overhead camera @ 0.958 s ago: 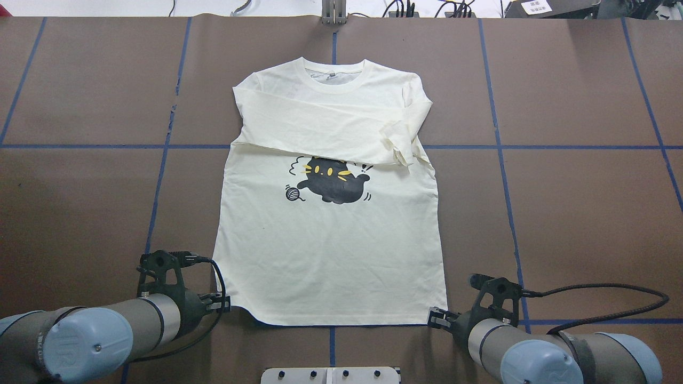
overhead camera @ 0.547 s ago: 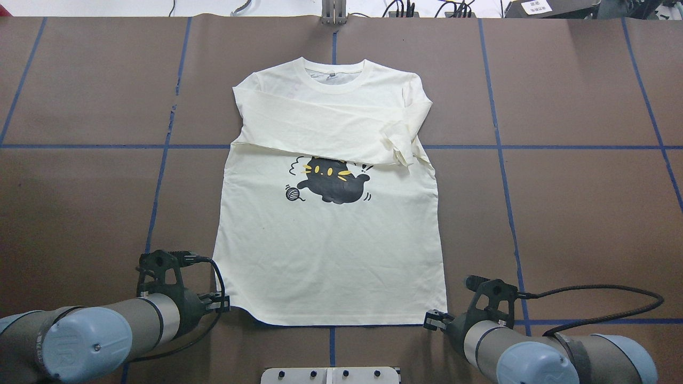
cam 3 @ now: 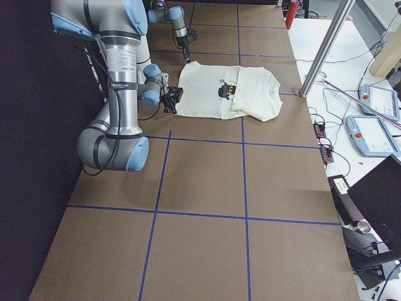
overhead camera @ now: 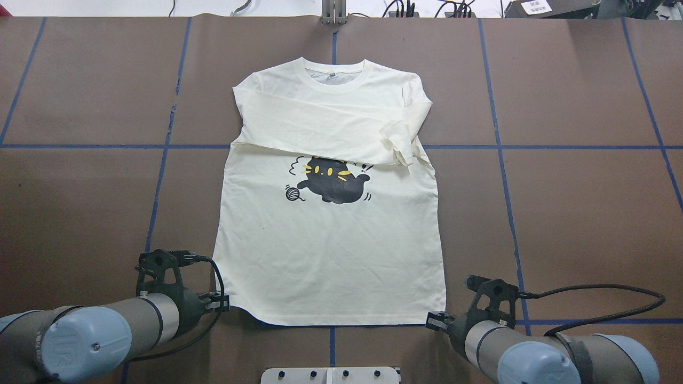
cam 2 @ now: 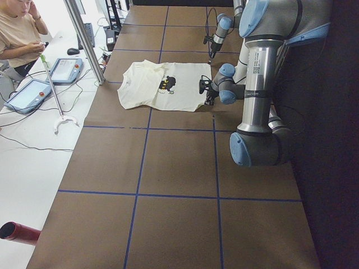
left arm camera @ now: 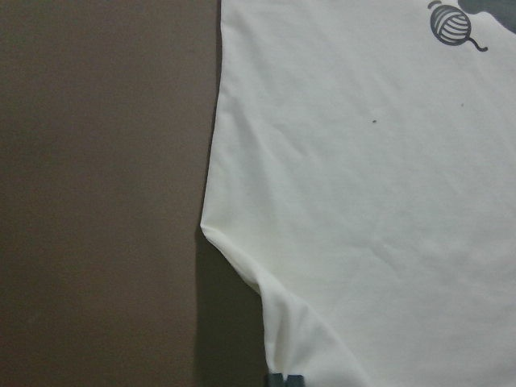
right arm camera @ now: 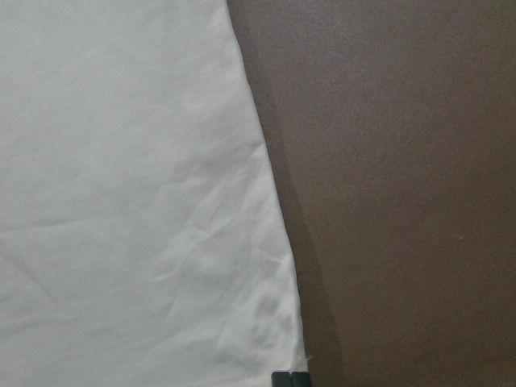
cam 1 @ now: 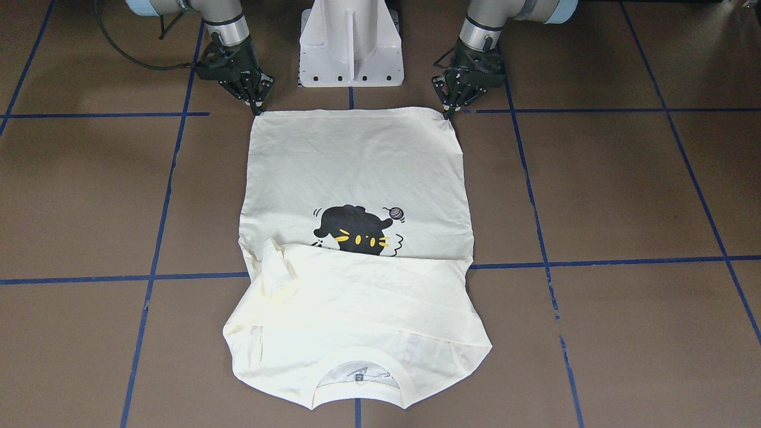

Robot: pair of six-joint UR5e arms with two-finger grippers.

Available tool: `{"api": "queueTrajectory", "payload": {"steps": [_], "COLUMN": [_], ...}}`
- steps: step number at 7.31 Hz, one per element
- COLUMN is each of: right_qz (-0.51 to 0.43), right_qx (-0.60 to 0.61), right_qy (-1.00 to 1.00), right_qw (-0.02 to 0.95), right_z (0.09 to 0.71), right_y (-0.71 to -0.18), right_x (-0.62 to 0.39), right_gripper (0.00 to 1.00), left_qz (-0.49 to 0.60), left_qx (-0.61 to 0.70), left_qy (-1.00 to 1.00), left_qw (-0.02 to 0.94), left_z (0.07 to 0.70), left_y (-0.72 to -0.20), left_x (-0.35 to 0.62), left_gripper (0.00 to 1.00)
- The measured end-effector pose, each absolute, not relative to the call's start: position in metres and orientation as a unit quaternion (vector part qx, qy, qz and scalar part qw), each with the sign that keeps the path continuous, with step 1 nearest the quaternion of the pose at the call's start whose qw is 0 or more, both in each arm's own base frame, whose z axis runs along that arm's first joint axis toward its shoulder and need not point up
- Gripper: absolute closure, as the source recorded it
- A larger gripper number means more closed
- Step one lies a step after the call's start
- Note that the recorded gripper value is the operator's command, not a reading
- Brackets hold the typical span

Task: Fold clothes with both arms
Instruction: 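Adjust both grippers at the hem corners and close on the fabric, then lift the hem with both grippers and fold it toward the collar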

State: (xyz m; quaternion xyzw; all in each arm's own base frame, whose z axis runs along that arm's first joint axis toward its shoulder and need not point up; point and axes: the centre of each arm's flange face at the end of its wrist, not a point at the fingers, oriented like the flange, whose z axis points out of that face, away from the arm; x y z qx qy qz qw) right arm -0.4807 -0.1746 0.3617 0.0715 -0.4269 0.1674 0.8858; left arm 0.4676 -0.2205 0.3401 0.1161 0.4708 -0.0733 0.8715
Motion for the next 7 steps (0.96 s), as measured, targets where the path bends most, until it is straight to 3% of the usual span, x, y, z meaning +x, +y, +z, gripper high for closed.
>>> {"api": "queueTrajectory", "payload": {"steps": [2, 5, 7], "right_qz": [0.171, 0.166, 0.163], "right_qx": [0.064, 0.019, -0.01], "right_qy": [-0.433, -0.444, -0.452], "right_qw": [0.883, 0.88, 0.877], "right_z": [0.328, 0.236, 0.194], "right_y": [-0.183, -0.182, -0.188], "right_x": [-0.453, -0.352, -0.294], "right_gripper": [1.0, 1.0, 1.0], "left_qz": [-0.059, -0.011, -0.012], "left_qx": [0.117, 0.075, 0.064], "left_qy": [0.48, 0.493, 0.499], "left_qw": [0.868, 0.867, 0.864], "left_z": [0.31, 0.202, 0.176], "left_y": [-0.219, -0.202, -0.206], "left_x": [0.444, 0.327, 0.28], "left_gripper": [1.0, 1.0, 1.0]}}
